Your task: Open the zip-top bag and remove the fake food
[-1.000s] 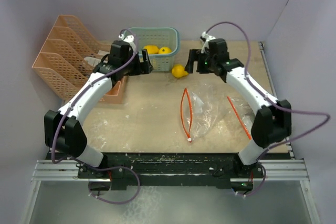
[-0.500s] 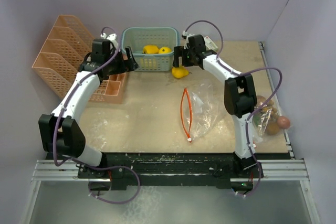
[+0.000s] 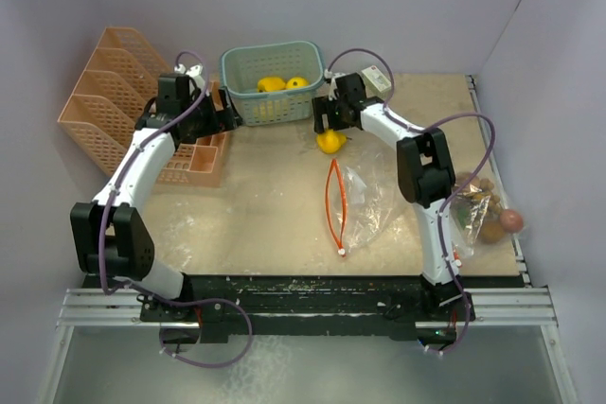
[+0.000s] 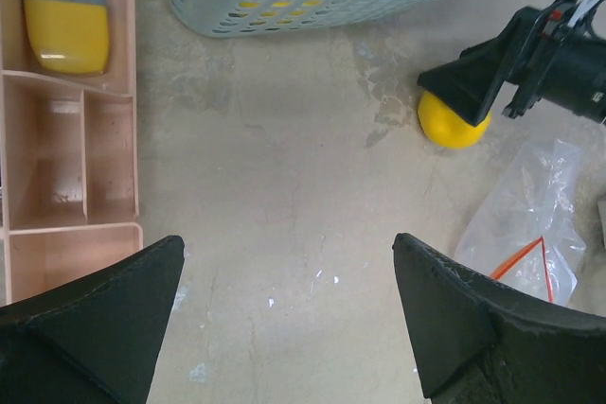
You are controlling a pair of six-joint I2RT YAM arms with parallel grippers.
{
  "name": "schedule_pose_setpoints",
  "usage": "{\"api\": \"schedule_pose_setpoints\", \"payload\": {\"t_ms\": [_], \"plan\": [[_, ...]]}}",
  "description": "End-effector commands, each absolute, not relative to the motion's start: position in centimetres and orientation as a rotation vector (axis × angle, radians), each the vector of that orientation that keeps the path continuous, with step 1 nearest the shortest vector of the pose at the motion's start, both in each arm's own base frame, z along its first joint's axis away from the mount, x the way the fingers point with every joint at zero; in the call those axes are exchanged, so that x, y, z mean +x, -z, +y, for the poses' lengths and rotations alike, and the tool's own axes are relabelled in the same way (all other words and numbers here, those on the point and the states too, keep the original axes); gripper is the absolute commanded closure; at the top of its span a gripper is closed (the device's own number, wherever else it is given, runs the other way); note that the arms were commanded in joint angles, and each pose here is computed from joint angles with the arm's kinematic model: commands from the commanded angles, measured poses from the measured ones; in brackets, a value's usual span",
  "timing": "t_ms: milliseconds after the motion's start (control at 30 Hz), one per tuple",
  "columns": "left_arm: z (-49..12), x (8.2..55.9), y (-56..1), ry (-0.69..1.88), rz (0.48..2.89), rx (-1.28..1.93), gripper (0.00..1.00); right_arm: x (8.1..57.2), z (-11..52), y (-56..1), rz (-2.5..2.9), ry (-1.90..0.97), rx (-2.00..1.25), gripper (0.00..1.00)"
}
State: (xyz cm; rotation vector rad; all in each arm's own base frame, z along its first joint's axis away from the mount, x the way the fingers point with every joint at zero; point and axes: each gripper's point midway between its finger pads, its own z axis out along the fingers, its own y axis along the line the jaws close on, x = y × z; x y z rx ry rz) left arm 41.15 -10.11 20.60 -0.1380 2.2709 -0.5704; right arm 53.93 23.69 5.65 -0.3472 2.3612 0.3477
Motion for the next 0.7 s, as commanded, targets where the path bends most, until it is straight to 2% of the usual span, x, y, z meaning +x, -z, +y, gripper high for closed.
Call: {"api": "schedule_pose_setpoints", "payload": {"t_ms": [0, 267, 533, 667], "plan": [[-10.5, 42.6, -20.9, 0.627, 2.23, -0.097, 0.05, 53.0, 22.9, -7.0, 2.337, -0.316, -0.361, 0.13], [-11.0, 43.7, -20.6, 0.677, 2.223, -0.115, 0.06, 51.0, 22.9, -7.1, 2.363, -0.348, -0.309, 0.14], [-11.8, 44.4, -19.9, 0.73, 2.226, -0.109, 0.07, 50.8, 22.9, -10.1, 2.307, -0.356, -0.311, 0.14], [-11.9, 44.9, -19.9, 0.742, 2.226, -0.106, 0.07, 49.7, 22.2, -8.9, 2.355, -0.327, -0.335, 0.14]]}}
